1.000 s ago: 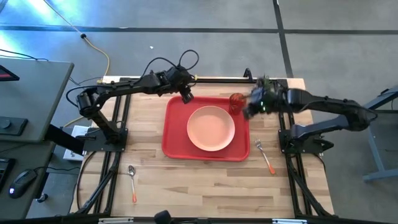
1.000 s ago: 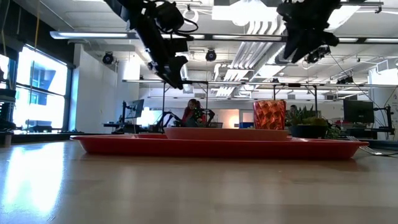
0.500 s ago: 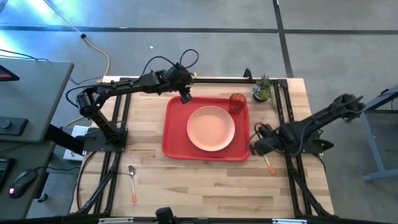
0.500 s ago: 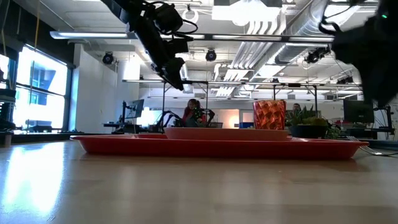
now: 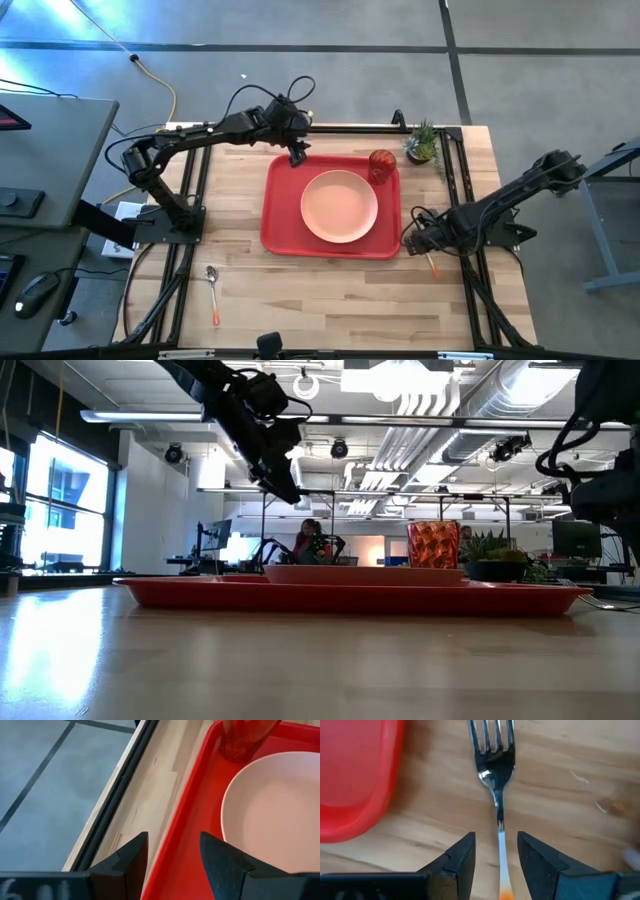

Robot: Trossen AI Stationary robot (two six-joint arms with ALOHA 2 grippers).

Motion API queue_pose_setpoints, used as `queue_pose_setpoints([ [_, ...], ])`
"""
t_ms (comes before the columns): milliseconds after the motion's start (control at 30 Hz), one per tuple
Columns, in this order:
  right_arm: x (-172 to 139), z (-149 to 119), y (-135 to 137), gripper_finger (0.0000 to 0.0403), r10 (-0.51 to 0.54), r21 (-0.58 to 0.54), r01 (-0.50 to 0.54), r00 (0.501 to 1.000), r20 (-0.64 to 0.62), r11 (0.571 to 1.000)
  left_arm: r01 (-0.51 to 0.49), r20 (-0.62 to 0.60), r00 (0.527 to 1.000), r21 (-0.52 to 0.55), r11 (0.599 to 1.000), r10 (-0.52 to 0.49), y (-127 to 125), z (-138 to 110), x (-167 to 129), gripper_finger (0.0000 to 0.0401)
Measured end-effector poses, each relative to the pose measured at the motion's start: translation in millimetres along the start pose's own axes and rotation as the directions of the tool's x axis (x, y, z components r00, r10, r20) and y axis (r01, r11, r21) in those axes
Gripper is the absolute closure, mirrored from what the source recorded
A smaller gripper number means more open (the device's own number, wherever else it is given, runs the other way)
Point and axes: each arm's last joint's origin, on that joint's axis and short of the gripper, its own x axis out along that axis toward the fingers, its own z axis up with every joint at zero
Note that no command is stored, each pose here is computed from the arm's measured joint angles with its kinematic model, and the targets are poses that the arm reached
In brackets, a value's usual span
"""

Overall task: Pick and place plate/cup/fork/spoon on tray
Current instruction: Put the white orange fork on the left side of the light orange plate

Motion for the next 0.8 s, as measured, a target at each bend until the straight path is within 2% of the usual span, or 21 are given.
queue_pose_setpoints([
  [267, 7.0, 0.8, -10.6, 0.0274, -0.066, 0.030, 0.066, 0.998, -0.012, 0.997, -0.005, 0.004, 1.000, 0.051, 0.999, 0.005, 0.8, 0.3, 0.0, 0.0235],
  [367, 7.0, 1.0, -10.4, 0.0304, -0.063, 0.043, 0.063, 0.998, -0.005, 0.997, -0.015, 0.018, 1.000, 0.055, 0.998, 0.014, 3.6, 1.2, -0.2, 0.0235],
  [567, 7.0, 1.6, -11.5, 0.0390, -0.073, 0.070, 0.072, 0.997, 0.010, 0.995, -0.016, -0.012, 1.000, 0.038, 0.999, 0.017, 6.8, -2.1, -1.4, 0.0235],
  [667, 6.8, 1.2, -11.3, 0.0394, -0.071, 0.119, 0.071, 0.997, -0.001, 0.990, 0.000, -0.054, 0.999, 0.047, 0.999, 0.002, 5.1, -5.7, -14.0, 0.0235],
  [800, 6.9, 1.9, -10.4, 0.0399, -0.059, 0.158, 0.054, 0.998, 0.024, 0.986, -0.021, 0.005, 1.000, 0.074, 0.997, 0.020, 7.6, -0.1, -34.8, 0.0235],
])
